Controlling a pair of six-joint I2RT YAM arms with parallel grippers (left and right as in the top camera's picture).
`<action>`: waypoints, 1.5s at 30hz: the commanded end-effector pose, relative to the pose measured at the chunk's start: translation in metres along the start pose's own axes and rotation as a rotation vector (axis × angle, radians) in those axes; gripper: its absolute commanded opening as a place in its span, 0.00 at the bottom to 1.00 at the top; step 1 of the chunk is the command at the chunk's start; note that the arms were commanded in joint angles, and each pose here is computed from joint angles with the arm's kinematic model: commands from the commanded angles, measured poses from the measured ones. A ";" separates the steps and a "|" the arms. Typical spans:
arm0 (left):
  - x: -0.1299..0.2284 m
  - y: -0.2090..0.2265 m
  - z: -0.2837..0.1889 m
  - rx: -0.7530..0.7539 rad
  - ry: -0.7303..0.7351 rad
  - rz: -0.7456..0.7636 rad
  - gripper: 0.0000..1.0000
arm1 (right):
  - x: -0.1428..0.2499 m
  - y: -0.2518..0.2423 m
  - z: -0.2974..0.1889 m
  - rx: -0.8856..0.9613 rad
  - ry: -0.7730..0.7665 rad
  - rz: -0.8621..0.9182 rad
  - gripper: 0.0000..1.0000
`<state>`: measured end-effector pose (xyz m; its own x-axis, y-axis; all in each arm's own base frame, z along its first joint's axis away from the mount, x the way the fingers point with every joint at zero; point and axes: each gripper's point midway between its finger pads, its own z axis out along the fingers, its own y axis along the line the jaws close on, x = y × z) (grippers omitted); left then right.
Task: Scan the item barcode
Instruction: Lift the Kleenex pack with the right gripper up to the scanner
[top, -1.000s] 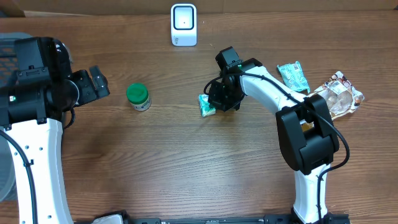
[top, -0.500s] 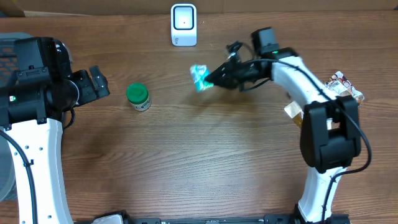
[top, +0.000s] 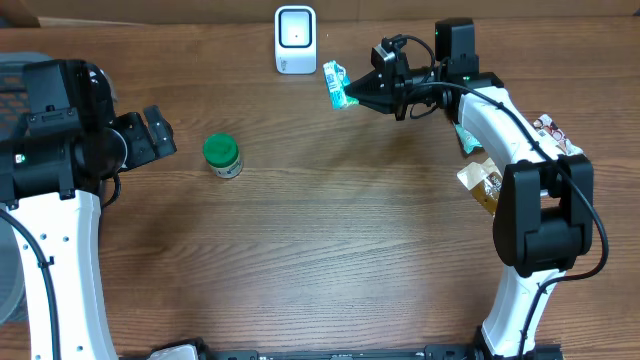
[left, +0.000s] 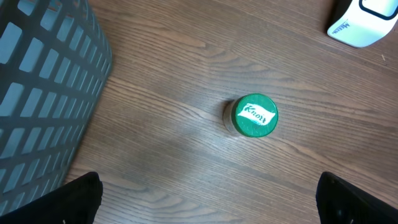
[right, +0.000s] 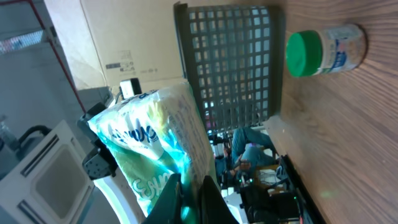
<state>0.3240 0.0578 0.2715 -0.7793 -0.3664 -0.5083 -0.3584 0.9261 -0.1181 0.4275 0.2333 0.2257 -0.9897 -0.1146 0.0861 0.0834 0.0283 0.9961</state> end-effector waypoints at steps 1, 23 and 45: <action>-0.003 0.003 -0.008 -0.010 -0.027 0.019 0.99 | 0.012 0.037 -0.002 -0.024 0.036 -0.017 0.04; -0.003 0.003 -0.008 -0.010 -0.027 0.019 1.00 | -0.010 -0.097 -0.005 0.625 -0.313 0.068 0.04; -0.003 0.003 -0.008 -0.010 -0.027 0.019 1.00 | -0.089 0.120 -0.047 1.373 -1.074 -0.711 0.04</action>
<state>0.3240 0.0578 0.2715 -0.7793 -0.3664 -0.5083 -0.3584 0.9261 -0.1181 0.5190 0.2158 0.3132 -0.6423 0.2449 -0.7263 -0.0090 0.9451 0.3266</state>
